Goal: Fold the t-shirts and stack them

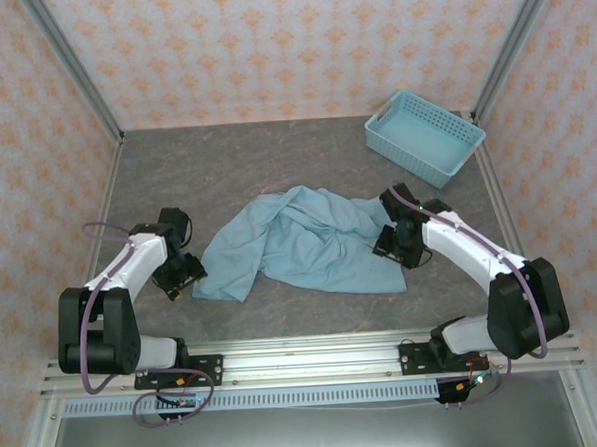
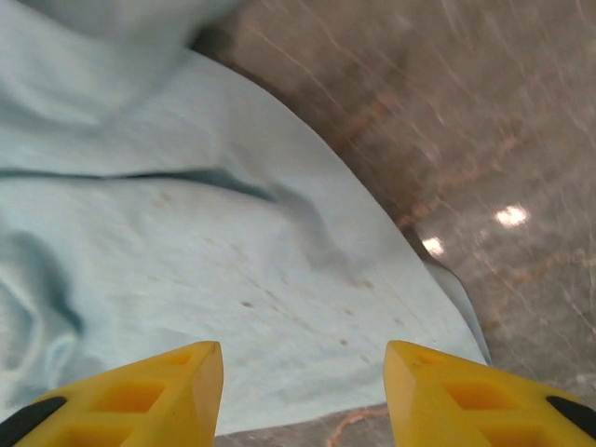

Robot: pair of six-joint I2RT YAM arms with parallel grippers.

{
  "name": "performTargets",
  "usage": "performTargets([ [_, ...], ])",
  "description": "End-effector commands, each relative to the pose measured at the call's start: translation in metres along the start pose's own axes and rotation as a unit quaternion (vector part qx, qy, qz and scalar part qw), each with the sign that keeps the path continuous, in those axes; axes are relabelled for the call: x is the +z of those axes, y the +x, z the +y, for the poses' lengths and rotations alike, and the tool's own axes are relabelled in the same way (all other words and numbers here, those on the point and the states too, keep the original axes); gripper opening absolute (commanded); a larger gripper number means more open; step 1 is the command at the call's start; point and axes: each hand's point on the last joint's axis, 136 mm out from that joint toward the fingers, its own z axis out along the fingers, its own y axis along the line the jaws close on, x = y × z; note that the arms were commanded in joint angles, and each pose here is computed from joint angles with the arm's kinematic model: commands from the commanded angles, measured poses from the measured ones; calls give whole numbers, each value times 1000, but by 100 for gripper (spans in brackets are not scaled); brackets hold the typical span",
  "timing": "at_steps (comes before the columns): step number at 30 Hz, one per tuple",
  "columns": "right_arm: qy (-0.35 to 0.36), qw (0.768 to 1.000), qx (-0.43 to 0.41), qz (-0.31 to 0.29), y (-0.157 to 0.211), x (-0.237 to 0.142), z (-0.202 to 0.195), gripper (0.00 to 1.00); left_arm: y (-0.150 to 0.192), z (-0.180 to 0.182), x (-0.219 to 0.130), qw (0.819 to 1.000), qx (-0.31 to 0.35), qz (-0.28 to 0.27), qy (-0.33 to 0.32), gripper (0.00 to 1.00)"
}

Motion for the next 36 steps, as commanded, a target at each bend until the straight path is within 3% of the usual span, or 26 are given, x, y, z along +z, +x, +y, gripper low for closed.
performTargets([
  [1, 10, 999, 44, 4, 9, -2, -11, 49, 12, -2, 15, 999, -19, 28, 12, 54],
  [5, 48, 995, 84, 18, 20, 0, -30, 52, 27, -6, 33, 998, -8, 54, 12, 51],
  [10, 55, 991, 115, 37, 36, 13, -42, 53, 26, -18, 42, 999, 9, 40, 10, 39],
  [17, 53, 988, 138, 54, 48, 33, -50, 54, 13, -24, 29, 1000, 17, -1, 16, 0],
  [19, 48, 987, 142, 51, 46, 41, -49, 50, 10, -26, 22, 999, 21, -13, 26, 0],
  [22, 43, 988, 140, 40, 32, 44, -41, 28, 5, -31, 7, 998, 25, -32, 41, 0],
  [27, 52, 992, 111, -16, -3, 9, -31, 0, -9, -37, -22, 996, 33, -66, 49, 0],
  [32, 66, 992, 98, -36, -18, -24, -34, 0, -12, -39, -31, 995, 33, -73, 53, 0],
  [36, 66, 993, 100, -18, -15, -33, -34, 0, -10, -38, -27, 996, 31, -70, 52, 0],
])
